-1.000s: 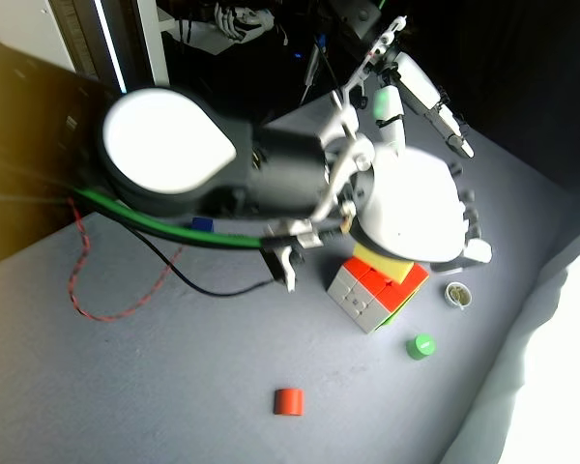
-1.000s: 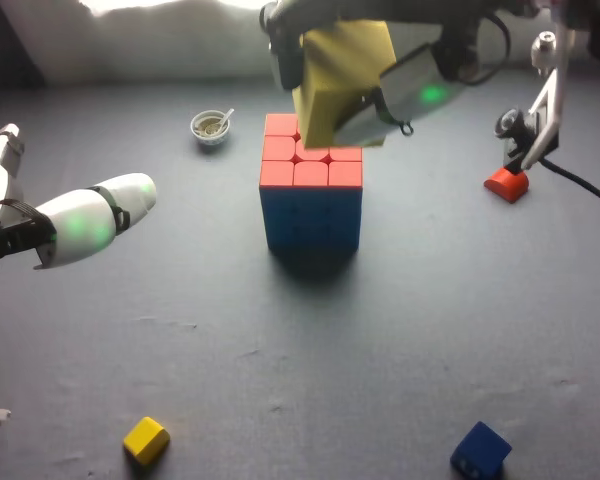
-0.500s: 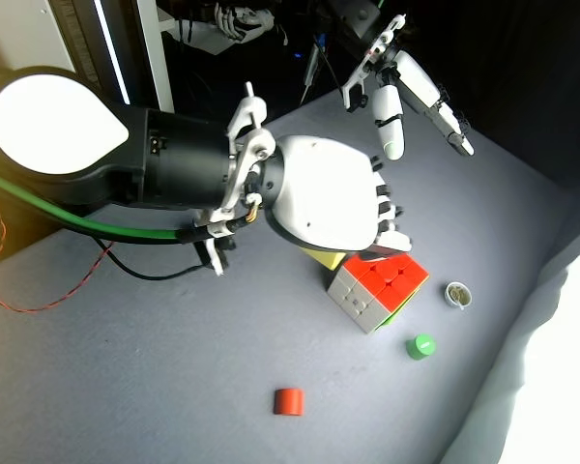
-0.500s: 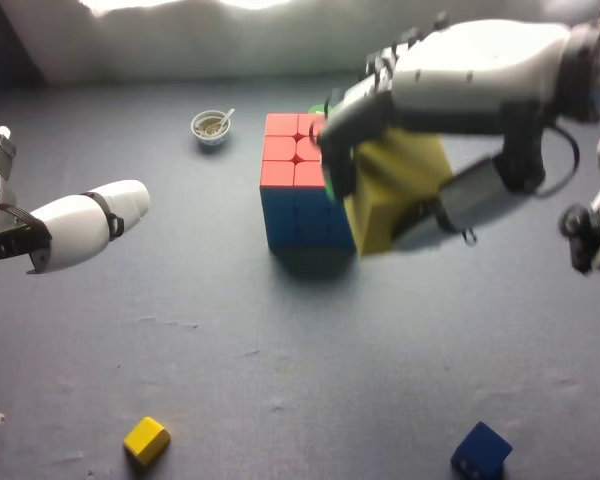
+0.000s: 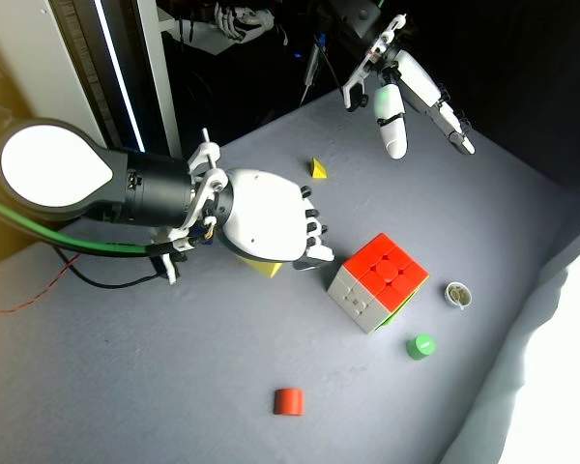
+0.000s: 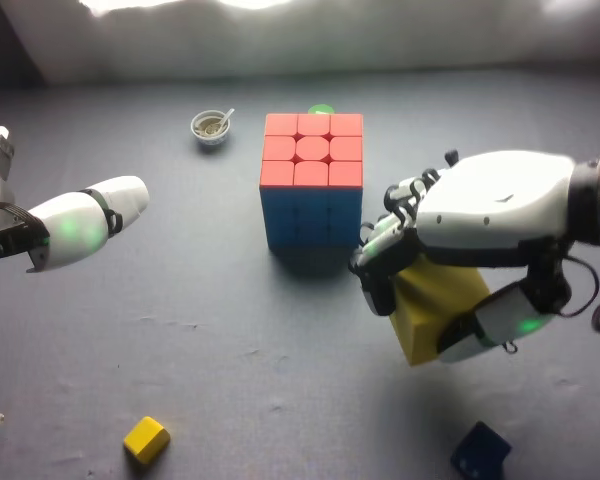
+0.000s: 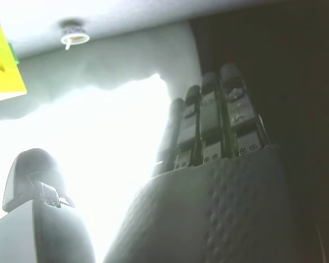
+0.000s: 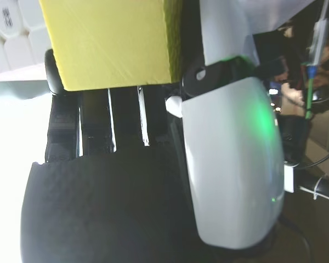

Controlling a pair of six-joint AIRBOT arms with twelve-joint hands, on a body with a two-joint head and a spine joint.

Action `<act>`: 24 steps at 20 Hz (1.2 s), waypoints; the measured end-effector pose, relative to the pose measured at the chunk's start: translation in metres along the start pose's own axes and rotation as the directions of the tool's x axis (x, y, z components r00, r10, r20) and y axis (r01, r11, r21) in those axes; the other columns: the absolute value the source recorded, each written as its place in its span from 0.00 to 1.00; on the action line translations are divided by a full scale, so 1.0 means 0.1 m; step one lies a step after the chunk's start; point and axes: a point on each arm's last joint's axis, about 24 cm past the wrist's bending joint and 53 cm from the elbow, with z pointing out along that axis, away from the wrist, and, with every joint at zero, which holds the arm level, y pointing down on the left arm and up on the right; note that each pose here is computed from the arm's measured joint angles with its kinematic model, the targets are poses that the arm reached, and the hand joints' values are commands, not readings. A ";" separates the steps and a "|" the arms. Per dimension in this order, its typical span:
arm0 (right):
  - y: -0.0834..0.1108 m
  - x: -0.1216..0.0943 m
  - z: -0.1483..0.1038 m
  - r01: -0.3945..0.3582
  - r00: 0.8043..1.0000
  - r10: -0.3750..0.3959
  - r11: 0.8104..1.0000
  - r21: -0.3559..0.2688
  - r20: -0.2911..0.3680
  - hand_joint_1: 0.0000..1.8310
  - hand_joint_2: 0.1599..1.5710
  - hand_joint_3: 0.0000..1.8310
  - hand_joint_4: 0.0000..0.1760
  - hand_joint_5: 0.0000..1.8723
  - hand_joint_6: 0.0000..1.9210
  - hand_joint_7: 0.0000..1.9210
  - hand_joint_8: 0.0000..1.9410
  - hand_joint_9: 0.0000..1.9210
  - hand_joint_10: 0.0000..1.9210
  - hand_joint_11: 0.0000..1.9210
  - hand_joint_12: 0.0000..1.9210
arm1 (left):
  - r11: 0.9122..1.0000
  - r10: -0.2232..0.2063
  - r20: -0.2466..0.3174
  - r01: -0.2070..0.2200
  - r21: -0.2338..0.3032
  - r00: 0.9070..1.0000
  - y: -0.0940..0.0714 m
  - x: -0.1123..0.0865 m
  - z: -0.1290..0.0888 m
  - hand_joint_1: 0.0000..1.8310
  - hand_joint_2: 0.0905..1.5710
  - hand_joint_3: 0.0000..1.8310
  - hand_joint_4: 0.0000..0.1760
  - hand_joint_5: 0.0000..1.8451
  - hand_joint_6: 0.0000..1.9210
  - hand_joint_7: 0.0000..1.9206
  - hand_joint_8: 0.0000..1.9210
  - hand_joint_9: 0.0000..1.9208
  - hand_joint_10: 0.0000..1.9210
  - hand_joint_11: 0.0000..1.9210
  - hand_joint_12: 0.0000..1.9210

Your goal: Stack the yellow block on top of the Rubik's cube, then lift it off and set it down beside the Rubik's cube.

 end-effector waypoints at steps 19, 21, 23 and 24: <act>-0.09 0.15 0.33 0.032 0.998 -0.031 0.999 -0.012 0.051 0.73 0.76 0.00 0.00 0.39 0.66 0.42 0.68 0.34 0.83 0.08 0.98 | 1.000 0.002 0.007 -0.002 0.001 1.000 0.00 -0.02 0.01 0.08 0.63 0.00 0.00 0.00 0.00 0.01 0.00 0.04 0.00 0.00 0.13; -0.12 0.17 0.34 0.018 0.999 -0.018 1.000 -0.004 0.049 0.73 0.76 0.00 0.00 0.38 0.67 0.42 0.69 0.33 0.83 0.07 0.99 | 1.000 0.002 0.008 -0.002 0.000 1.000 0.00 -0.02 0.01 0.07 0.62 0.00 0.00 0.00 0.00 0.01 0.00 0.03 0.00 0.00 0.13; -0.13 0.19 0.34 0.007 0.999 -0.007 1.000 0.000 0.048 0.65 0.76 0.00 0.00 0.39 0.67 0.42 0.71 0.31 0.76 0.06 0.98 | 1.000 0.002 0.008 -0.002 0.000 1.000 0.00 -0.02 0.01 0.07 0.62 0.00 0.00 0.00 0.00 0.00 0.00 0.02 0.00 0.00 0.11; -0.15 0.21 0.34 0.004 0.999 -0.004 1.000 0.004 0.046 0.71 0.76 0.00 0.00 0.38 0.67 0.42 0.68 0.33 0.82 0.06 0.99 | 1.000 0.001 0.008 -0.001 0.000 1.000 0.01 -0.02 0.01 0.08 0.61 0.00 0.00 0.00 0.00 0.00 0.00 0.02 0.00 0.00 0.12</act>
